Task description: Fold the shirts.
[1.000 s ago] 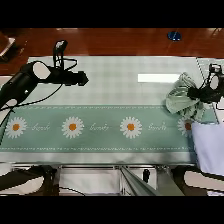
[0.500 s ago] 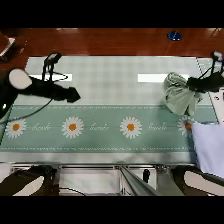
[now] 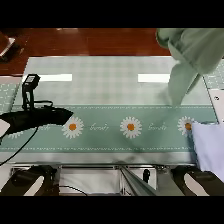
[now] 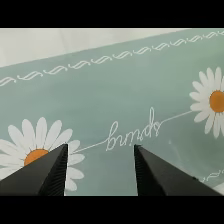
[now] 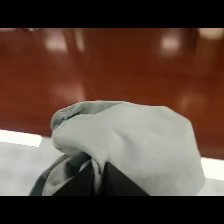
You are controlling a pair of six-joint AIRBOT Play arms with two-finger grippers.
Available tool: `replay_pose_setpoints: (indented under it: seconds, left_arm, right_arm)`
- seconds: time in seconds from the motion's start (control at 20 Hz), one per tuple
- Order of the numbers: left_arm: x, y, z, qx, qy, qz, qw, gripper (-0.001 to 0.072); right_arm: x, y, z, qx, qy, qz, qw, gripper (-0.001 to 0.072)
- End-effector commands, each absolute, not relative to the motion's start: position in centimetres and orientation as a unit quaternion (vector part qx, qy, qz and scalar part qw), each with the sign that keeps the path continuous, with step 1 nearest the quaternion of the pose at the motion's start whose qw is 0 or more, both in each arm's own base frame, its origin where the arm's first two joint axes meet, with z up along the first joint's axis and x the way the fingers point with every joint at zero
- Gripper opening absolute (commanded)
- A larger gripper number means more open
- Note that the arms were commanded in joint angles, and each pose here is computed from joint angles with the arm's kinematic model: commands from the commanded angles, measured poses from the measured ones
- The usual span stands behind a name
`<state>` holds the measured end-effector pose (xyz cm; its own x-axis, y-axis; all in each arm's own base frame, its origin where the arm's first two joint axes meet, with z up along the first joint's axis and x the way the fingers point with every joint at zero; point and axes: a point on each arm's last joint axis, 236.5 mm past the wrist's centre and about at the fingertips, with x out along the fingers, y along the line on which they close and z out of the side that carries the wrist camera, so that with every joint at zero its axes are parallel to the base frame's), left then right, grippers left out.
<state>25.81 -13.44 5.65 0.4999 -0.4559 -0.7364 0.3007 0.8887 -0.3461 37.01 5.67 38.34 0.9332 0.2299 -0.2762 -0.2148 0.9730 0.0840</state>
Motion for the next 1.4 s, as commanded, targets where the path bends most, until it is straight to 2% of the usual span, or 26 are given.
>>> replay_pose_setpoints:
  seconds: [0.0,0.1,0.2,0.3,0.5,0.65,0.7,0.75,0.8,0.95,1.1,1.25,1.35]
  left_arm:
    - [25.8,-13.3,6.3,-0.108,0.435,-0.209,0.869,0.0507]
    - [27.0,-13.0,7.1,-0.11,0.408,-0.201,0.884,0.0507]
    - [29.0,-12.8,8.8,-0.126,0.36,-0.191,0.905,0.0507]
    - [29.8,-13.0,10.0,-0.161,0.337,-0.186,0.909,0.0507]
    - [29.4,-13.6,9.9,-0.172,0.346,-0.193,0.902,0.0507]
    - [28.7,-14.0,9.0,-0.173,0.369,-0.199,0.891,0.0507]
    - [28.4,-14.2,8.5,-0.174,0.382,-0.202,0.885,0.0507]
    - [28.2,-14.3,7.9,-0.173,0.394,-0.202,0.88,0.0507]
    - [27.7,-14.4,7.2,-0.17,0.412,-0.205,0.871,0.0507]
    - [25.3,-14.8,4.8,-0.16,0.478,-0.214,0.837,0.0507]
    - [24.0,-13.8,3.7,-0.159,0.515,-0.204,0.817,0.0507]
    - [21.8,-15.4,1.7,-0.197,0.56,-0.228,0.772,0.0507]
    - [21.4,-18.7,0.0,-0.254,0.556,-0.272,0.743,0.0507]
  right_arm:
    - [31.5,10.3,42.5,0.013,0.124,0.193,0.973,0.0025]
    - [30.1,14.0,37.6,-0.017,0.208,0.266,0.941,0.0024]
    - [29.5,18.2,31.3,-0.002,0.292,0.331,0.897,0.0025]
    - [29.6,22.6,26.1,0.032,0.326,0.37,0.87,0.0024]
    - [29.3,30.1,14.3,0.078,0.414,0.379,0.824,0.0025]
    - [28.8,34.8,6.4,0.083,0.487,0.369,0.787,0.0026]
    - [29.0,35.8,4.3,0.099,0.507,0.36,0.777,0.0127]
    - [29.2,36.5,2.9,0.12,0.523,0.351,0.767,0.0391]
    - [30.0,36.3,2.2,0.127,0.531,0.344,0.764,0.0411]
    - [33.7,30.1,5.1,0.132,0.531,0.309,0.778,0.0411]
    - [36.0,14.1,8.7,0.097,0.514,0.165,0.836,0.041]
    - [31.9,-1.1,7.8,0.111,0.5,-0.03,0.858,0.0409]
    - [27.8,-4.6,4.1,0.18,0.505,-0.092,0.839,0.0409]
